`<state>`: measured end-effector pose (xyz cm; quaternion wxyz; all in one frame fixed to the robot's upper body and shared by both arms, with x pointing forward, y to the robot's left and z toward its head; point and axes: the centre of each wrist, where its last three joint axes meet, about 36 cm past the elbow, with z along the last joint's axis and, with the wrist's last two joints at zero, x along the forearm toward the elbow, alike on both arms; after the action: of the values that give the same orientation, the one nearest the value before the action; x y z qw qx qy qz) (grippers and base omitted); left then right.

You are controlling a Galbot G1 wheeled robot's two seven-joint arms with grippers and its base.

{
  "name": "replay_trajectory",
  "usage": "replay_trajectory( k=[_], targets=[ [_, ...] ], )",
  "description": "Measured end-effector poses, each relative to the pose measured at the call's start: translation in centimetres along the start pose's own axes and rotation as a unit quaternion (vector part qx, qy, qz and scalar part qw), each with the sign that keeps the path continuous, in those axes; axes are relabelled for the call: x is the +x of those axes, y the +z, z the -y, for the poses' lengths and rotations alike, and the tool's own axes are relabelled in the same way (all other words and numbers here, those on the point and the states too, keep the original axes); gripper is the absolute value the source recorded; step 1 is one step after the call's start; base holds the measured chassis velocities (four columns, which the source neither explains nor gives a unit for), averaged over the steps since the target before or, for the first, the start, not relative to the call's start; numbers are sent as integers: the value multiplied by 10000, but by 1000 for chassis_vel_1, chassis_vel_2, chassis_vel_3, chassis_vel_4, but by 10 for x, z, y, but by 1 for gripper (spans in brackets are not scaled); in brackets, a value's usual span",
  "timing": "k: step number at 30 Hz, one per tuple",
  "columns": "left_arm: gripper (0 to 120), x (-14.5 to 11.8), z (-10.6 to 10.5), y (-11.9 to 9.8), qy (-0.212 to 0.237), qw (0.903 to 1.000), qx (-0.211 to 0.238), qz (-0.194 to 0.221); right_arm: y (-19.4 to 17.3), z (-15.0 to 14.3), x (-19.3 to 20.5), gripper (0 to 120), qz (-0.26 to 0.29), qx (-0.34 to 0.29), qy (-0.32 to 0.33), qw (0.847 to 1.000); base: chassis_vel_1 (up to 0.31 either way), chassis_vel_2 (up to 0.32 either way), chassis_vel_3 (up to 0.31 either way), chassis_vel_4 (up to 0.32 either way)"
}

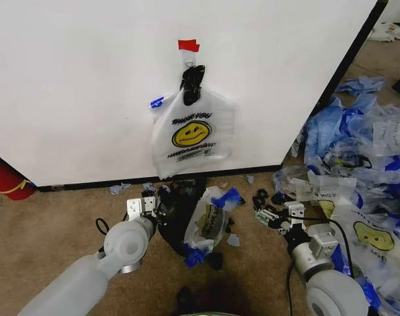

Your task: Pick up the garbage bag from the wall and place it over the trash bin.

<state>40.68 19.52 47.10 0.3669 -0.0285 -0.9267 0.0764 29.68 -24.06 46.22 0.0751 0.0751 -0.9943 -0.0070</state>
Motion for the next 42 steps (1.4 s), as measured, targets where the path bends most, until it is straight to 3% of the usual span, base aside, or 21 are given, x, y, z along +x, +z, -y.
replay_trajectory(
  k=[11, 25, 28, 31, 35, 38, 40, 42],
  targets=[
    [0, 2, -4, 7, -2, 10000, -71, 30, -2, -3, 5, 100, 34, -1, -8, 10000, 0, 0, 0, 0],
    [47, 14, -9, -4, 42, 9995, -183, 250, -4, -6, 8, 100, 82, -6, -27, 10000, 0, 0, 0, 0],
    [62, 23, -8, -14, 109, 9985, -227, 485, -4, -6, 8, 100, 85, -13, -26, 10000, 0, 0, 0, 0],
    [68, 27, -8, -20, 109, 9974, -312, 641, -4, -6, 7, 100, 88, -16, -29, 10000, 0, 0, 0, 0],
    [85, 43, -7, -37, 60, 9899, -698, 1231, -6, -6, 6, 100, 116, -8, -29, 9999, 0, 0, 0, 0],
    [98, 66, -4, -52, 475, 9832, -818, 1560, -5, -3, 3, 100, 116, 7, -6, 9999, 0, 0, 0, 0],
    [98, 70, -3, -54, 603, 9817, -831, 1606, -5, -3, 2, 100, 112, 6, -2, 9999, 0, 0, 0, 0],
    [100, 88, -1, -57, 1059, 9744, -912, 1763, -4, -2, 0, 100, 95, -2, 10, 10000, 0, 0, 0, 0]
  ],
)
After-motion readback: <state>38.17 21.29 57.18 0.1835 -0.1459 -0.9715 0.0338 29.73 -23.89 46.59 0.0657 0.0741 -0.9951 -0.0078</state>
